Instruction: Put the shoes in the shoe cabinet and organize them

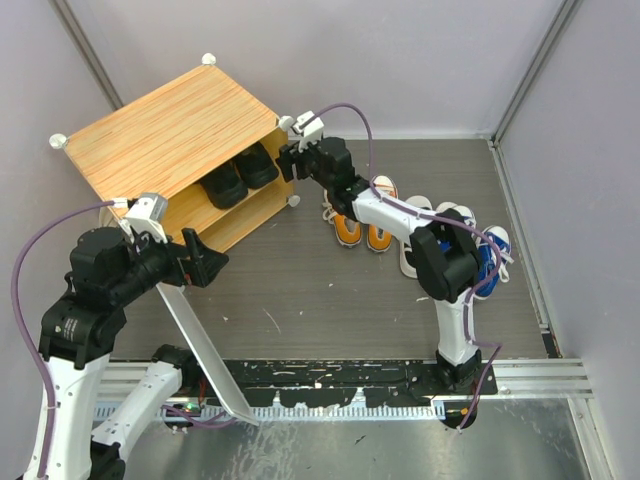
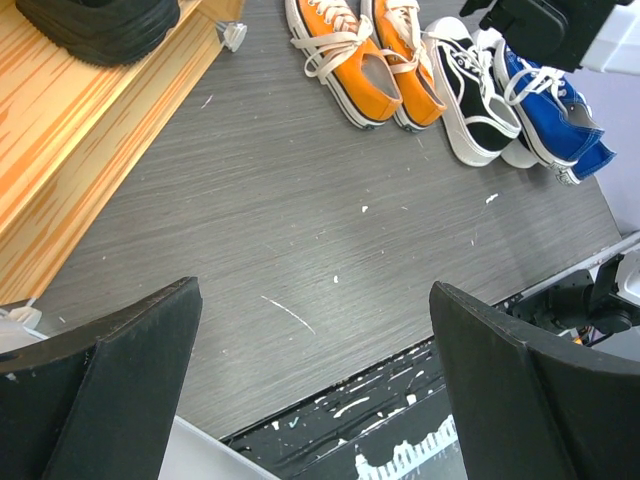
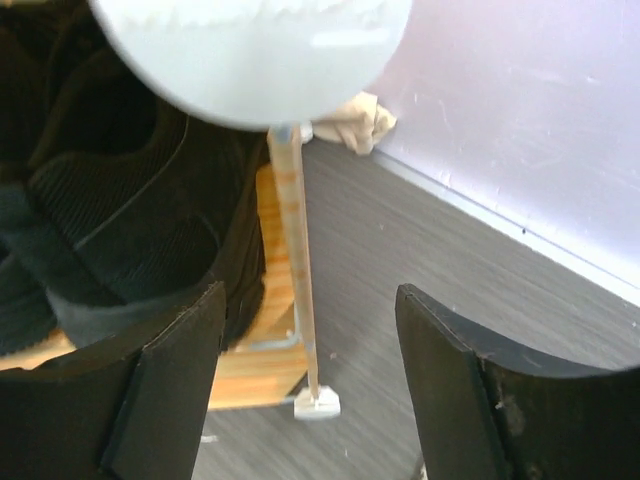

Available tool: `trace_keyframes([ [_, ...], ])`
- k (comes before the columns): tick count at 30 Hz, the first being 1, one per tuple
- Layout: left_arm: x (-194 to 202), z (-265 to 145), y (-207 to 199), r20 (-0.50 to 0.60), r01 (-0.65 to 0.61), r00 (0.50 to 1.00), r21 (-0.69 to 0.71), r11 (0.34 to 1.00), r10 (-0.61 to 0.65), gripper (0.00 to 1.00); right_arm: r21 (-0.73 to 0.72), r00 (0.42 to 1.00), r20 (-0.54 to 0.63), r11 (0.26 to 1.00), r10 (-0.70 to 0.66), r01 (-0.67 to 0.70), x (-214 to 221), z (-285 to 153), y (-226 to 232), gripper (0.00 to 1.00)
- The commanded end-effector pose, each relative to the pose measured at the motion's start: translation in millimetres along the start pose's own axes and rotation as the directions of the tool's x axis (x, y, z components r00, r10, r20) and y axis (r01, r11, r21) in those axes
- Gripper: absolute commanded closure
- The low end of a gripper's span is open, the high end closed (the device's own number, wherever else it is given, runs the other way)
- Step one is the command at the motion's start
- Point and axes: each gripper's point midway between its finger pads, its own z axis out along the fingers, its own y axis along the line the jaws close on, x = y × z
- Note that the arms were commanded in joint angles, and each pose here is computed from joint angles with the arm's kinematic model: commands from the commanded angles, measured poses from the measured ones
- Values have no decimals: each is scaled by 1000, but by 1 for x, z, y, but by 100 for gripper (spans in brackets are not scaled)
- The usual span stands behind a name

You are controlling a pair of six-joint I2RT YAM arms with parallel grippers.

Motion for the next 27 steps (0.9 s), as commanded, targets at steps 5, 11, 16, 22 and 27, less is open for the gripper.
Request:
trace_keyframes([
  [5, -7, 2, 2, 19, -35, 999, -4, 999, 35, 2, -14, 983, 185, 1000, 0, 3, -41, 30, 1, 55],
  [11, -7, 3, 3, 17, -40, 999, -10, 999, 40, 2, -49, 981, 192, 999, 8, 2, -38, 27, 5, 85],
  [16, -7, 3, 1, 17, -40, 999, -1, 999, 40, 2, -46, 981, 192, 999, -1, 10, -41, 15, 1, 99],
  [22, -15, -1, -4, 42, -37, 998, 10, 999, 37, 2, -37, 976, 220, 999, -7, 16, -63, -10, -5, 99],
  [27, -21, -3, -9, 58, -29, 998, 31, 999, 27, 2, -63, 976, 218, 998, -13, 28, -73, -30, 1, 99],
])
